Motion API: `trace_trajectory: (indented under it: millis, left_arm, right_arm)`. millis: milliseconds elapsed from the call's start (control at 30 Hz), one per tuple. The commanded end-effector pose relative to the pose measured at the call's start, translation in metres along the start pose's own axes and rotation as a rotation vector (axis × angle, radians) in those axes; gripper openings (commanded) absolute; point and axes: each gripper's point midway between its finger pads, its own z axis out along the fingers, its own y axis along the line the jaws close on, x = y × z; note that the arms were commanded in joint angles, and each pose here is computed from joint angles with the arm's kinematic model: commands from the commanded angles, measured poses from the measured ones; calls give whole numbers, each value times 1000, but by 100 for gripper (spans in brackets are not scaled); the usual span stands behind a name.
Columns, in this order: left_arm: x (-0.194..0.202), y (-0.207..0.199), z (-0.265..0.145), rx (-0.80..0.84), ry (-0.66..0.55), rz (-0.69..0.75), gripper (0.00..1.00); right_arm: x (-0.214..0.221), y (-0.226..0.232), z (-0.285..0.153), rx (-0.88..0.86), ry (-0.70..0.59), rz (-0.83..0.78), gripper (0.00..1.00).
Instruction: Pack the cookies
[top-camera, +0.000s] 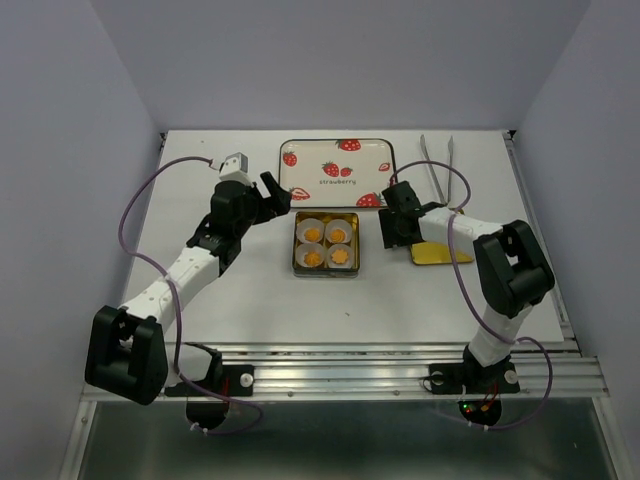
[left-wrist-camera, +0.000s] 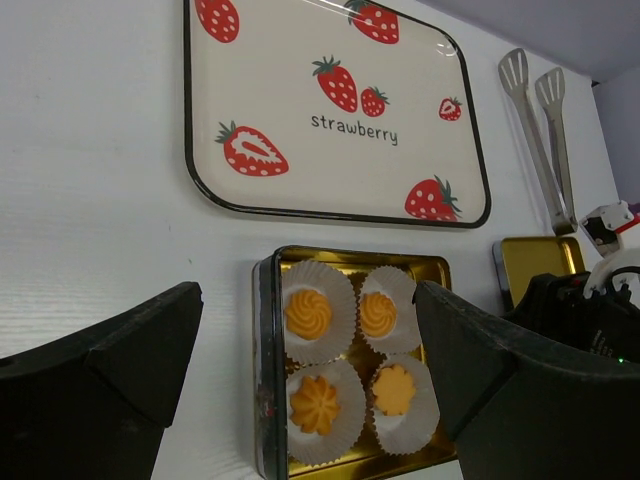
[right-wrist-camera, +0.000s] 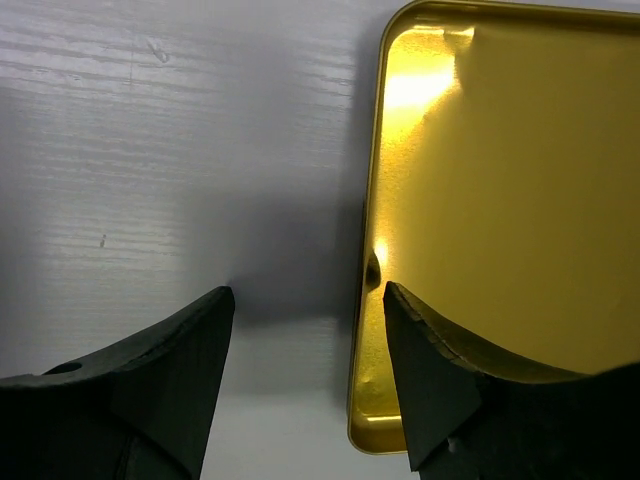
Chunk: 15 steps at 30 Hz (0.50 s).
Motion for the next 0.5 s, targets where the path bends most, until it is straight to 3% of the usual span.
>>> trace_trajectory:
  millis: [0, 267, 300, 467]
  left_arm:
    - [-14, -15, -11, 61, -58, -6, 99]
    - [-16, -16, -10, 60, -60, -3, 99]
    - [-16, -16, -10, 62, -59, -3, 99]
    - [-15, -13, -12, 49, -62, -4, 99]
  right_arm:
    - [-11, -7, -6, 46, -38, 35, 67]
    - [-3, -6, -1, 57, -20, 83, 45]
    - [-3, -5, -1, 54, -19, 87, 35]
    - [-7, -1, -11, 20, -34, 130, 9]
